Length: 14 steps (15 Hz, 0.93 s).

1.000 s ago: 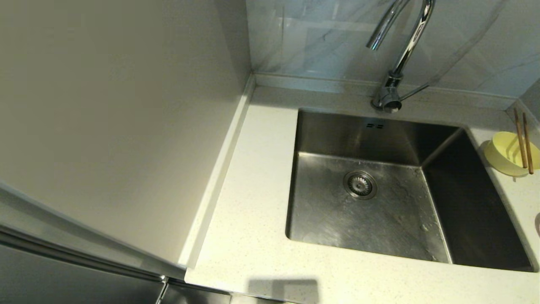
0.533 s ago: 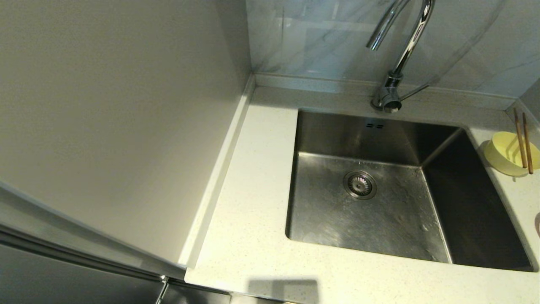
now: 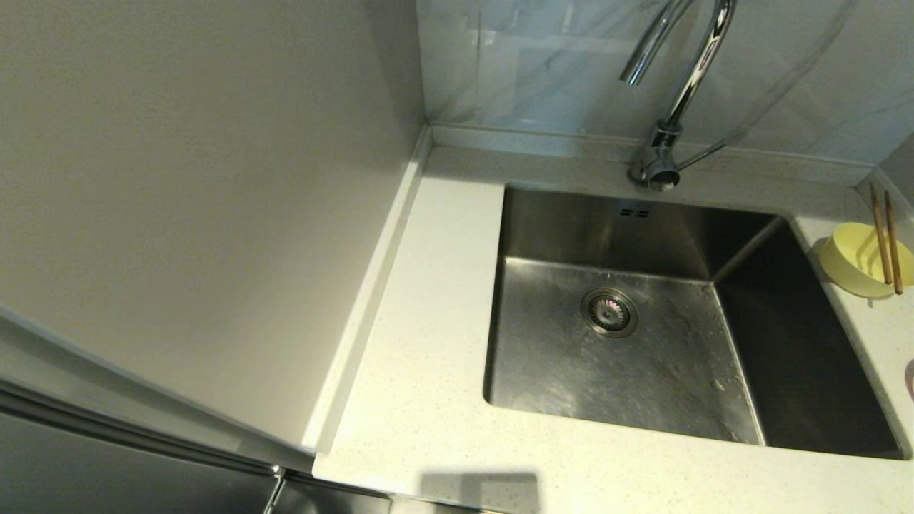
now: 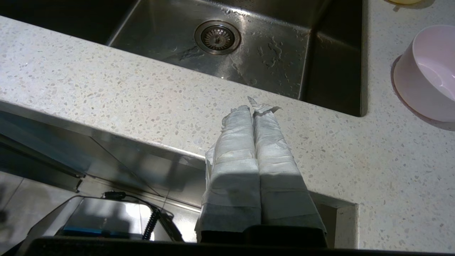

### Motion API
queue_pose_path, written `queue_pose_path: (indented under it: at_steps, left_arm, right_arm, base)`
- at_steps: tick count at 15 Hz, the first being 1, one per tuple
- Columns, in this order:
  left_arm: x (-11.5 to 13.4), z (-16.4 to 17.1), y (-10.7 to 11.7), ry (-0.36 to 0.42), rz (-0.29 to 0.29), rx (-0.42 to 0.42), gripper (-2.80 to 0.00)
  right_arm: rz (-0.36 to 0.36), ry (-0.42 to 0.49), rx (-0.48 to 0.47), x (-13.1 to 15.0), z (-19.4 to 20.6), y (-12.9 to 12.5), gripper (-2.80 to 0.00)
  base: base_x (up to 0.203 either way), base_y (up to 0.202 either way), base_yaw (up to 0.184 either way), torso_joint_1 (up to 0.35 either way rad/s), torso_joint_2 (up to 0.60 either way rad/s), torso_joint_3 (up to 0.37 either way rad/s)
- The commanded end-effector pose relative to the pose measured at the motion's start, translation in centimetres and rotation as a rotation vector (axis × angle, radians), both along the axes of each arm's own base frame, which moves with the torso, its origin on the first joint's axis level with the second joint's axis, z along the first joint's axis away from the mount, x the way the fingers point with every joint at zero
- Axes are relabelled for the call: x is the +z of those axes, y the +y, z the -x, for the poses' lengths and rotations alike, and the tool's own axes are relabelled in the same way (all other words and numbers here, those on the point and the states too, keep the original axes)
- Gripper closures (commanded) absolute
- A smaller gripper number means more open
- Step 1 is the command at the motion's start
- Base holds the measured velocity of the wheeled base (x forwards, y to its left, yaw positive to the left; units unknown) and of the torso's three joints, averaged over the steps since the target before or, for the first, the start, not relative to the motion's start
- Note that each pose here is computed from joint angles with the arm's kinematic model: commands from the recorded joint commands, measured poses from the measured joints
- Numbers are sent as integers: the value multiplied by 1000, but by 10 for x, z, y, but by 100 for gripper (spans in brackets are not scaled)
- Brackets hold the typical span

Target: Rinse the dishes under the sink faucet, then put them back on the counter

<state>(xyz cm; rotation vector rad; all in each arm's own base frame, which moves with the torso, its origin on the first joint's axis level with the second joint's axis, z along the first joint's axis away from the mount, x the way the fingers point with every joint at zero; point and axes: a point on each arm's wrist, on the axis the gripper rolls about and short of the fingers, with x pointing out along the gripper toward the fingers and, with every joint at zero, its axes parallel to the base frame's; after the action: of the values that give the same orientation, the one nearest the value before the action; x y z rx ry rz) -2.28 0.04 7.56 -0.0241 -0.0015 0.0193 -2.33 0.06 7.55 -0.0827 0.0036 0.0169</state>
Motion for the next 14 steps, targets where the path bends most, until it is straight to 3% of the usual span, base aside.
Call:
queue_pose_path:
  at_steps: [1, 14]
  left_arm:
    - [0, 0, 0, -3, 0, 1, 0]
    - [0, 0, 0, -3, 0, 1, 0]
  right_arm:
    - [2, 3, 1, 0, 0, 0, 0]
    - [-2, 2, 2, 0, 0, 0, 0]
  base:
    - [0, 0, 0, 0, 0, 0]
    - [0, 0, 0, 0, 0, 0]
